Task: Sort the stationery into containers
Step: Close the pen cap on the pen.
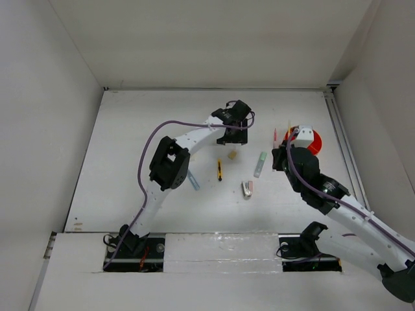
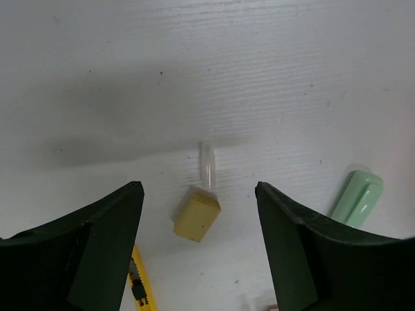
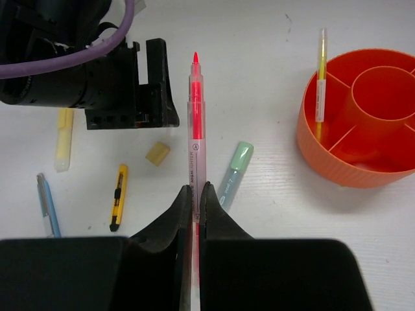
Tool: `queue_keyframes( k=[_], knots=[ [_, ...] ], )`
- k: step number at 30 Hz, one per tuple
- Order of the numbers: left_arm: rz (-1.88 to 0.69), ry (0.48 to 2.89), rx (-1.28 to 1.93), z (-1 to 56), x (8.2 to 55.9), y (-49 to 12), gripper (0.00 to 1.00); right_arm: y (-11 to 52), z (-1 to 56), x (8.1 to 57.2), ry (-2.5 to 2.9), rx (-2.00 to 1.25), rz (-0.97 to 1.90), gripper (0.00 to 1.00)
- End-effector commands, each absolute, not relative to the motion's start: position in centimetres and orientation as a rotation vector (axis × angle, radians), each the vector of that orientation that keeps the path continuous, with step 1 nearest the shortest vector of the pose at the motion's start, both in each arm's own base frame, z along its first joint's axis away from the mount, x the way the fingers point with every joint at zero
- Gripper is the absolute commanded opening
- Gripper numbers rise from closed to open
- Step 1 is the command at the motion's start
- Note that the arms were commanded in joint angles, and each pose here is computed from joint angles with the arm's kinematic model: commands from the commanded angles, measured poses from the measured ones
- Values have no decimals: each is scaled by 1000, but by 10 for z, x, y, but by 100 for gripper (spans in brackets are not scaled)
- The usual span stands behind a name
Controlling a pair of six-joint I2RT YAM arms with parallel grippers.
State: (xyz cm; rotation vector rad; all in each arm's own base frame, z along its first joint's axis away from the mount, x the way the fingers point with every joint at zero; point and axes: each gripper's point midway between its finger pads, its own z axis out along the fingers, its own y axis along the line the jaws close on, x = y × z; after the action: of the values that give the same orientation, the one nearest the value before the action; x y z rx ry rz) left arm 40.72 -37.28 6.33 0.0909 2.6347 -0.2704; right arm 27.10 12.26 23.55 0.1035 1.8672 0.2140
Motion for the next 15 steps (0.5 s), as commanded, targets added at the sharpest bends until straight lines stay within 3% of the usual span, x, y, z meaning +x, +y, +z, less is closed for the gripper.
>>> queue_keyframes(
  k=[1, 15],
  knots=[
    [-207, 2650, 111, 56, 407, -366, 65, 133, 248, 274, 1819, 88, 276, 0],
    [-64, 2680, 116, 26, 405, -354, 50, 125, 244, 274, 1812, 97, 271, 0]
  ],
)
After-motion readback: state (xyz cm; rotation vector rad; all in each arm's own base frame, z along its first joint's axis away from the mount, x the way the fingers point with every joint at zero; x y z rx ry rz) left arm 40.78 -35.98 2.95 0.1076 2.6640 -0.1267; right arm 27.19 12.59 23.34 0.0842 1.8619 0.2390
